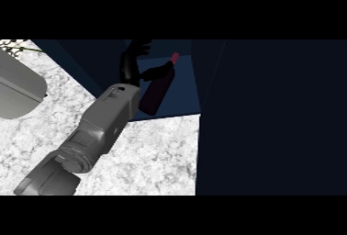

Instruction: Pick up the wine, place it into the cabinet and close the cabinet

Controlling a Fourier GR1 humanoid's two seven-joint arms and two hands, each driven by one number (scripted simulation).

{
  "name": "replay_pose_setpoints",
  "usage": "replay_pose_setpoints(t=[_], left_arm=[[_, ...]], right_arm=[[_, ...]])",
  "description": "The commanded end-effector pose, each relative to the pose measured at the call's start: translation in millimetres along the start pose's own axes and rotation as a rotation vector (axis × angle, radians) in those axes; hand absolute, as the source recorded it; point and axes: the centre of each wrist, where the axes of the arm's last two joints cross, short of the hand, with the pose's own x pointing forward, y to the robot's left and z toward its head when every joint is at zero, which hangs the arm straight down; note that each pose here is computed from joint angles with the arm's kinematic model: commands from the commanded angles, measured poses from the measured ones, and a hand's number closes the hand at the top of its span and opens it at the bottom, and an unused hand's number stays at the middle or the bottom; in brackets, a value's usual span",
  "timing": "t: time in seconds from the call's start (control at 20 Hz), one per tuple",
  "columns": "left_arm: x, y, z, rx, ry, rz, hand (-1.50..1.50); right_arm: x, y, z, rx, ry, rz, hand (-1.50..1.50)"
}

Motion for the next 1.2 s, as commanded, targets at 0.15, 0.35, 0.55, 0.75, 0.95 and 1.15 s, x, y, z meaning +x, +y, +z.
replay_pose_setpoints(t=[0.15,0.35,0.55,0.75,0.95,1.15], left_arm=[[-15,28,-8,0.0,0.04,-0.051,-1.5],[-21,19,2,0.037,0.049,-0.056,-1.5],[-9,16,-5,0.037,0.026,-0.036,-1.5],[-8,7,1,-0.005,-0.018,0.007,-1.5],[-12,-2,10,-0.025,-0.028,0.033,-1.5],[-3,-18,16,-0.025,-0.047,0.074,-1.5]], right_arm=[[0,-1,5,0.007,0.014,0.003,-1.5],[0,4,3,0.026,0.005,-0.001,-1.5],[-3,1,2,0.008,0.003,0.006,-1.5],[0,5,3,0.027,-0.003,0.007,-1.5],[2,7,2,0.014,0.001,0.0,-1.5],[1,7,1,0.021,-0.001,0.002,-1.5]])
